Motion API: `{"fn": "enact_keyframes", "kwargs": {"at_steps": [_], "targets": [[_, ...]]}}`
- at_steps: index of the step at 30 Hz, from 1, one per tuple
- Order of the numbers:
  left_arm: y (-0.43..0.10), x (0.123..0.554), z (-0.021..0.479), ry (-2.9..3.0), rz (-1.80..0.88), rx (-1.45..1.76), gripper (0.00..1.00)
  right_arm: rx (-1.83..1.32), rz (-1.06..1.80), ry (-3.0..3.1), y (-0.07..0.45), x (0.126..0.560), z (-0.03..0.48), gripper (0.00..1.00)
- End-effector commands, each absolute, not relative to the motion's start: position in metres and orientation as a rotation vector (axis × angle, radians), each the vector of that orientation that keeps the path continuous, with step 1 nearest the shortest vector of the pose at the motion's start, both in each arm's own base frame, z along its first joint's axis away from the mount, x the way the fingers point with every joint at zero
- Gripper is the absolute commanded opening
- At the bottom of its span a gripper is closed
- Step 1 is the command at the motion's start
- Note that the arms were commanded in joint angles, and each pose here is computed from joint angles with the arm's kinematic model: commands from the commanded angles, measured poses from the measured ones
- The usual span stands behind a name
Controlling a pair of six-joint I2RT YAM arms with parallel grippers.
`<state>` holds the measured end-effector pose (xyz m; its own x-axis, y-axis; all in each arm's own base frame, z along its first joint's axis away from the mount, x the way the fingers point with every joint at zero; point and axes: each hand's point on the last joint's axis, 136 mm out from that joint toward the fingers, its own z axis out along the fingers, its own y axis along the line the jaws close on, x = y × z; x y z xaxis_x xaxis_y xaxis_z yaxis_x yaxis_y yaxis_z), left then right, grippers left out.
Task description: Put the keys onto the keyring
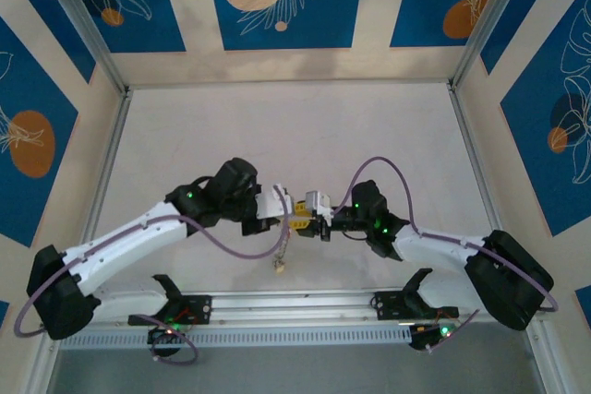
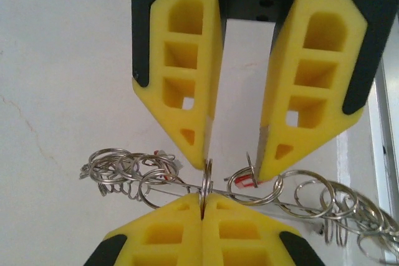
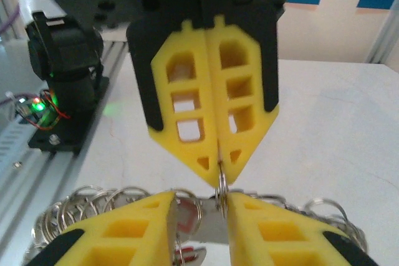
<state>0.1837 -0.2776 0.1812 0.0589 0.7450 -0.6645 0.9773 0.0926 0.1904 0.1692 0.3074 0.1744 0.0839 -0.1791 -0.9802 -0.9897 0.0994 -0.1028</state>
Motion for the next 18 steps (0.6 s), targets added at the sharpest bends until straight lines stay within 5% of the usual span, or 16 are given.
{"fn": "enact_keyframes", "kwargs": {"at_steps": [1,18], "targets": [[-0.264,0.178,0.182,1.78,-0.393,1.844,0.0,-1.325,0.939,1.368,0.302,0.171,0.162,0.31],[-0.287,0.172,0.191,1.765,-0.314,2.079,0.0,-1.254,1.062,1.369,0.307,0.171,0.165,0.33]]}}
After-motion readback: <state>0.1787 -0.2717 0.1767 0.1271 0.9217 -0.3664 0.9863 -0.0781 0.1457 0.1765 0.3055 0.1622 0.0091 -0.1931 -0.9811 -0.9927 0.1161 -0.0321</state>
